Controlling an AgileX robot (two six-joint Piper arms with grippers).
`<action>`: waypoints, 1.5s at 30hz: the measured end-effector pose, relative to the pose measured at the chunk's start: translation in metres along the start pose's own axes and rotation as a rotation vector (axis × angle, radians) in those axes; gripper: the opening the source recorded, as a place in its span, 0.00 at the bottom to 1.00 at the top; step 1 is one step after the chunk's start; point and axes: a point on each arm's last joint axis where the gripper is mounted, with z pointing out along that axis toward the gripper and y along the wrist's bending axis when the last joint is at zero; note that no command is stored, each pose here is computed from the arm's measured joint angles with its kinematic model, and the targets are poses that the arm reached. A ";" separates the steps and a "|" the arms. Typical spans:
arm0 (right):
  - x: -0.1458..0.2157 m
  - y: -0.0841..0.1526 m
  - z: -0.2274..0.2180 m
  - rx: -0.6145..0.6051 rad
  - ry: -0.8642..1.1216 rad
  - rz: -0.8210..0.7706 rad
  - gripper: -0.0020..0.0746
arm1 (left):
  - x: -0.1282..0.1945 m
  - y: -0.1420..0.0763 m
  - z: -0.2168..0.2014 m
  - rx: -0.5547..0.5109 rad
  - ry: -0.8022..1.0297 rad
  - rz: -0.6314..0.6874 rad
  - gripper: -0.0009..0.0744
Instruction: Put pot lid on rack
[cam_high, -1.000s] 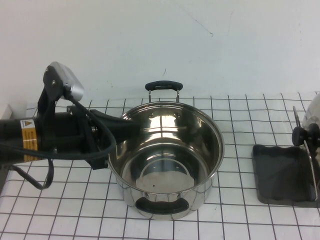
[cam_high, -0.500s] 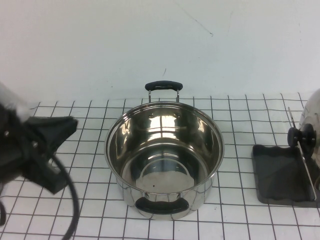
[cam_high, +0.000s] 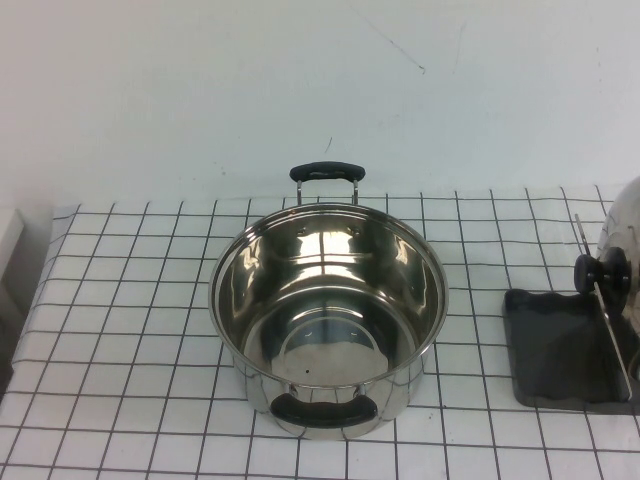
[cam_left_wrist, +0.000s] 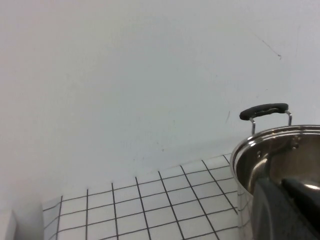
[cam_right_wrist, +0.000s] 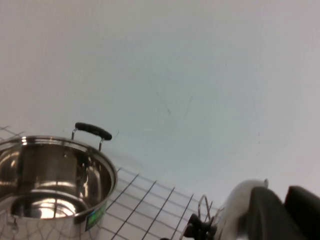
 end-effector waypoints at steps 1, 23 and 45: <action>0.007 0.000 0.003 -0.002 0.012 0.009 0.13 | 0.003 -0.001 -0.001 0.005 0.001 -0.006 0.01; 0.109 0.011 0.044 -0.087 0.302 0.161 0.12 | 0.034 -0.020 -0.004 0.204 0.104 -0.039 0.01; 0.193 -0.007 0.053 0.269 0.295 0.073 0.12 | 0.035 -0.023 -0.005 0.243 0.111 -0.034 0.01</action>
